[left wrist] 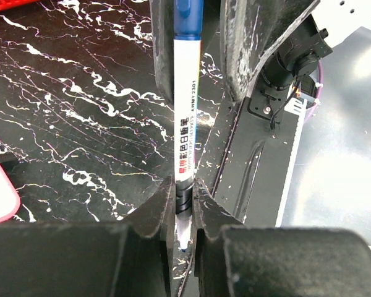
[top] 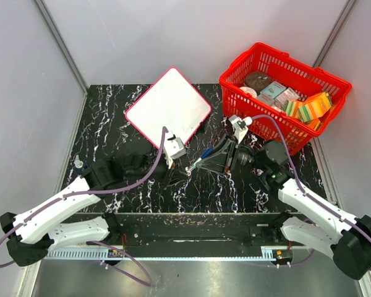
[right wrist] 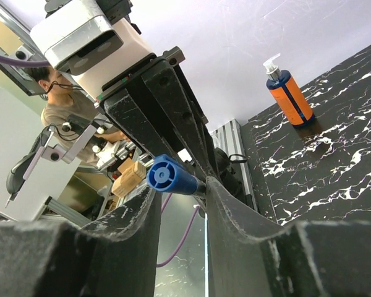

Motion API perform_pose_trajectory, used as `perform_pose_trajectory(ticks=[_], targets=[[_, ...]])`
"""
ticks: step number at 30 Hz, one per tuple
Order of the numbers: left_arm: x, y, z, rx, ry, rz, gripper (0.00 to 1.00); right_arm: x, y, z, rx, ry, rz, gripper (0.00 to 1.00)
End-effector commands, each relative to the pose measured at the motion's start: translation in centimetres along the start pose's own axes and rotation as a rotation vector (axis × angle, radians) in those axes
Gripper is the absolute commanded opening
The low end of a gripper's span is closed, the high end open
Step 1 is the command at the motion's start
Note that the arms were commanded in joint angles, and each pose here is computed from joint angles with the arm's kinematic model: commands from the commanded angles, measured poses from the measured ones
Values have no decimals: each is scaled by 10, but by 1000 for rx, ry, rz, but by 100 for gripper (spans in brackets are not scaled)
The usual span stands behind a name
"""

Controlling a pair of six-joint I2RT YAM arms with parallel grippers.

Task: Write a sentence on the whiteboard
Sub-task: Pass from the left arm to the right, then move the whiteboard to the center of the board.

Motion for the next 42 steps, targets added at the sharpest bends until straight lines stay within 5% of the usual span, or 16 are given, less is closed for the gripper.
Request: perform_pose_trajectory(ticks=[1, 10, 16, 20, 23, 24, 27, 36, 42], targets=[[20, -3, -9, -37, 13, -70, 0, 4, 5, 6, 40, -30, -23, 38], [19, 3, -9, -51, 8, -48, 0, 2, 5, 4, 27, -25, -15, 28], [19, 4, -9, -56, 10, -43, 0, 2, 7, 1, 14, -21, -4, 0], [20, 2, -8, -42, 11, -52, 1, 2, 6, 0, 9, -27, -2, 0], [19, -1, -5, -2, 0, -71, 42, 1, 5, -1, -18, -37, -8, 0], [19, -3, -4, 14, -5, -83, 79, -1, 4, -3, -34, -37, -2, 0], [18, -8, -3, 43, -22, -111, 99, -2, 2, -5, -75, -44, -8, 0], [24, -24, 8, 199, -95, -261, 99, -4, -4, -9, -173, -52, -7, 0], [19, -18, 20, 228, -163, -256, 99, -5, -10, -13, -271, -60, -1, 0]])
Point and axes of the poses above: each gripper's point midway between its finger pads, its own y axis out along the fingers, its own z axis along the line the jaws close on, x = y × z, the point moved 8 cm from there along -y, back along the fingers, and after that the axes turned 14 degrees about -y, right-handed, at the moved point
